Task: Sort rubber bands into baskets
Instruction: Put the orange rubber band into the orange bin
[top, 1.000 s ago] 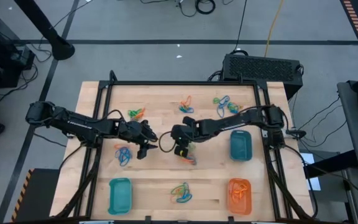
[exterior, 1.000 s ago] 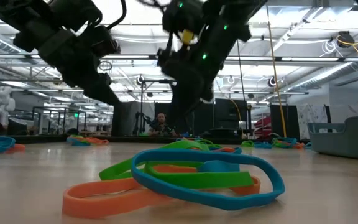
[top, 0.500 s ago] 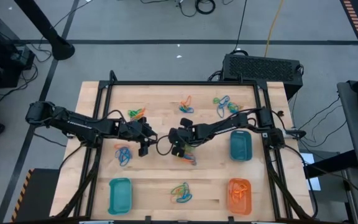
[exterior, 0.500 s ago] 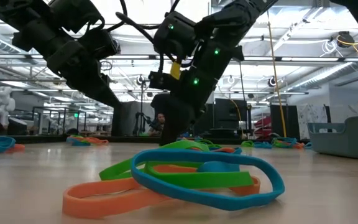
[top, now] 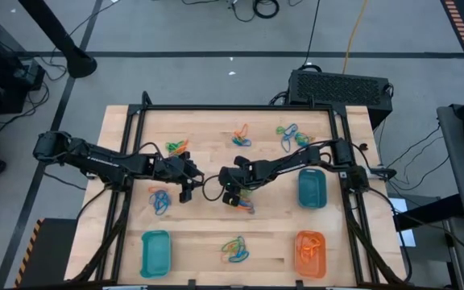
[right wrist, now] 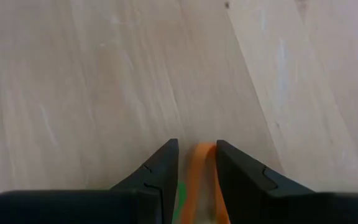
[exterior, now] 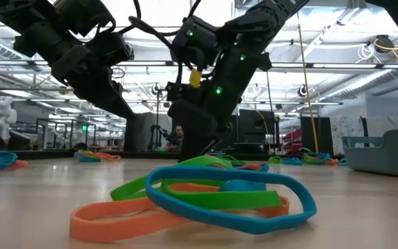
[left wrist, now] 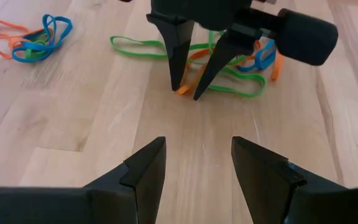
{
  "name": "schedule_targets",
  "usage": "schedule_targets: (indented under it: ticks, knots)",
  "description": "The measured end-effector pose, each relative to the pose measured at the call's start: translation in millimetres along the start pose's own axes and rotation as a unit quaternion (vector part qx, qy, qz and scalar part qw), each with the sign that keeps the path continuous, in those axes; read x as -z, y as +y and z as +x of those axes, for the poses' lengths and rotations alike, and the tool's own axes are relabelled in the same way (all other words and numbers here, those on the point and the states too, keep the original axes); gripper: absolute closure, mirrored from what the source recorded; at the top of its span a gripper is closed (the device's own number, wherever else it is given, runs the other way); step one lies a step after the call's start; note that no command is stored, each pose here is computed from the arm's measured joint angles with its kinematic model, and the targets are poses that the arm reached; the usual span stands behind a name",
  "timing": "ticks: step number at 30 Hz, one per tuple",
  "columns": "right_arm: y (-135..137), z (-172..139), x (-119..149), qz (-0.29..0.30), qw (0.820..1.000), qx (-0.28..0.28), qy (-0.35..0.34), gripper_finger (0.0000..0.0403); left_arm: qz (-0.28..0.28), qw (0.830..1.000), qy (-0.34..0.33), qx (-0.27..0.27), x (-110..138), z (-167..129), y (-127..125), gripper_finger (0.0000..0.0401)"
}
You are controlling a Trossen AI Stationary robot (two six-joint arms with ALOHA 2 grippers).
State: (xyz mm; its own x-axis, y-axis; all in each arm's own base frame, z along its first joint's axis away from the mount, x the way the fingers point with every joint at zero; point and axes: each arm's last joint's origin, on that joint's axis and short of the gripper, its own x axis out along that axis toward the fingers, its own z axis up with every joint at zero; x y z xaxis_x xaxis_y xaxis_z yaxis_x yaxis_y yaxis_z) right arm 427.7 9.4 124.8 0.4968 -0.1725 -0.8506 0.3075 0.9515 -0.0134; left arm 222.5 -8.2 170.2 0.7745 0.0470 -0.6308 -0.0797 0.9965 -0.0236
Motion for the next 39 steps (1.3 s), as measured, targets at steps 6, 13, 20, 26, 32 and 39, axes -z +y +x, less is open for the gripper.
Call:
schedule_targets:
  ticks: [6,13,20,26,32,39]
  knots:
    - [0,-1,1,0.002,1.000,-0.002,0.005,0.0321,0.000,1.000,0.000,0.000,0,0,0,0.0210]
    - [0,-1,1,0.002,1.000,-0.003,0.007,0.0395,0.001,1.000,0.000,0.000,0,0,0,0.0210]
    - [0,-4,-2,0.002,1.000,-0.003,-0.002,0.0400,0.012,1.000,0.000,0.000,0,0,0,0.0210]
    - [6,-23,-9,-0.003,0.999,0.020,-0.045,0.0402,0.032,0.999,-0.015,0.001,-3,0,0,0.0210]
    - [28,-48,-17,-0.017,0.994,-0.007,-0.103,0.0402,0.048,0.997,-0.063,0.017,0,-7,0,0.0210]
    - [46,-79,-22,-0.023,0.988,-0.036,-0.146,0.0403,0.036,0.987,-0.145,0.063,7,-15,-1,0.0210]
